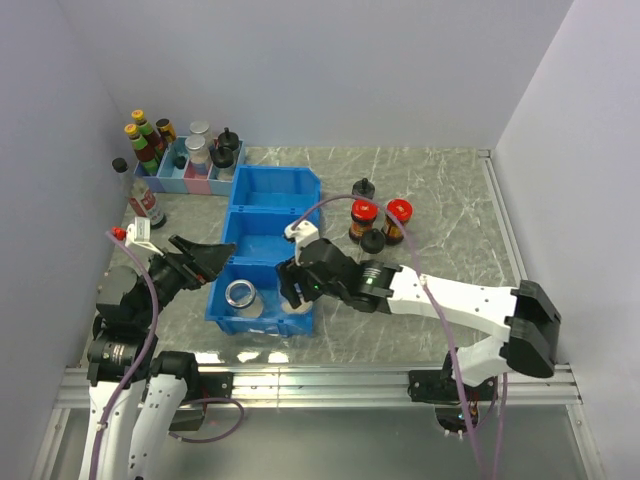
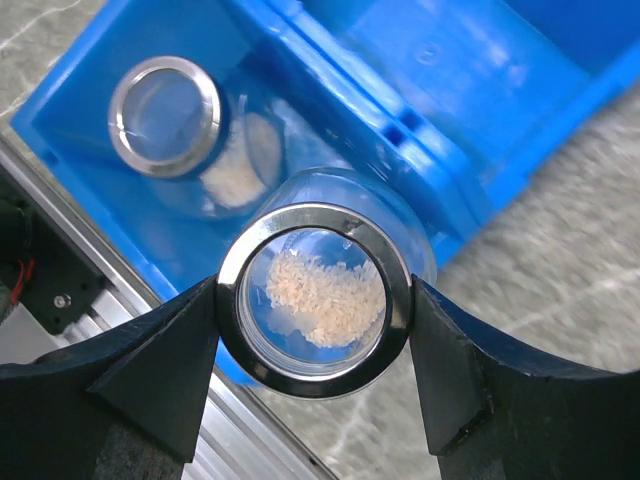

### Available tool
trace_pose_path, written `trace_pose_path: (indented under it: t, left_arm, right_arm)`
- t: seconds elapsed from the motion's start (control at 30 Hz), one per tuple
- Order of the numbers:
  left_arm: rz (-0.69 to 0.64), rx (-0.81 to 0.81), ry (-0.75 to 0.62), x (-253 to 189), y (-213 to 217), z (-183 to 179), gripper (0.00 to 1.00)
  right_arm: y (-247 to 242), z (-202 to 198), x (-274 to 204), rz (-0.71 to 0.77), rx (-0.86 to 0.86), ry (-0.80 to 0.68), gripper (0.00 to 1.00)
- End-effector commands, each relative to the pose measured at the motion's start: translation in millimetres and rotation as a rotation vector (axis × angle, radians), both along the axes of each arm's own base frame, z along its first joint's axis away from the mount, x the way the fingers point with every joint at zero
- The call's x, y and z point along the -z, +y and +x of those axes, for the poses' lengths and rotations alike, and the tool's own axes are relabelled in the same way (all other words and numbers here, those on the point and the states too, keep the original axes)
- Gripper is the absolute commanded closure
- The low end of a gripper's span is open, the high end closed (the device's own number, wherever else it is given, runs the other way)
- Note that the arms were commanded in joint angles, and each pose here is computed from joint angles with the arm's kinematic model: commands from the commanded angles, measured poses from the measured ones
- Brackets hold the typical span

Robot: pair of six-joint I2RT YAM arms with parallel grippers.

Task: Organize the condiment bottles

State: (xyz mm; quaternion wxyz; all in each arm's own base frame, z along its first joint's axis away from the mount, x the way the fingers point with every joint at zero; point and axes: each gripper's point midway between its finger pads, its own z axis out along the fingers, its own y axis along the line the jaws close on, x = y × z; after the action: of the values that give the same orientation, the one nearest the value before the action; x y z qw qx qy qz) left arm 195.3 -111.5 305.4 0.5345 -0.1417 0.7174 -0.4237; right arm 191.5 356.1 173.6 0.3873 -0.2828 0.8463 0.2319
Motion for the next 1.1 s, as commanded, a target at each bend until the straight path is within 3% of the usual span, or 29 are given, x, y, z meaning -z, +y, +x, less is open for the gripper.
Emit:
trace_pose_path:
  t: [0.0,0.5,0.6,0.63,0.73,1.07]
  left_arm:
    - [0.001,-0.008,-0.053,-17,2,-4,0.01]
    - [0.007,-0.02,-0.048,-15,4,-4,0.0]
    - [0.005,-0.018,-0.047,-14,3,-4,0.01]
    - [0.006,-0.018,-0.044,-13,3,-4,0.01]
    - [0.006,-0.018,-0.043,-13,3,-4,0.01]
    - [0.013,-0.036,-0.036,-10,6,-3,0.01]
  right_arm:
    - [35,8,-39,0.11,-0.019,-0.072,1.0]
    - [58,16,32,-0.041,0.01,-0.014,0.97]
    - [61,17,40,-0.048,0.02,-0.004,0.68]
    - [62,16,39,-0.048,0.024,-0.005,0.48]
    - [62,19,37,-0.054,0.051,-0.01,0.18]
    - [31,33,-11,0.012,0.217,-0.082,0.02]
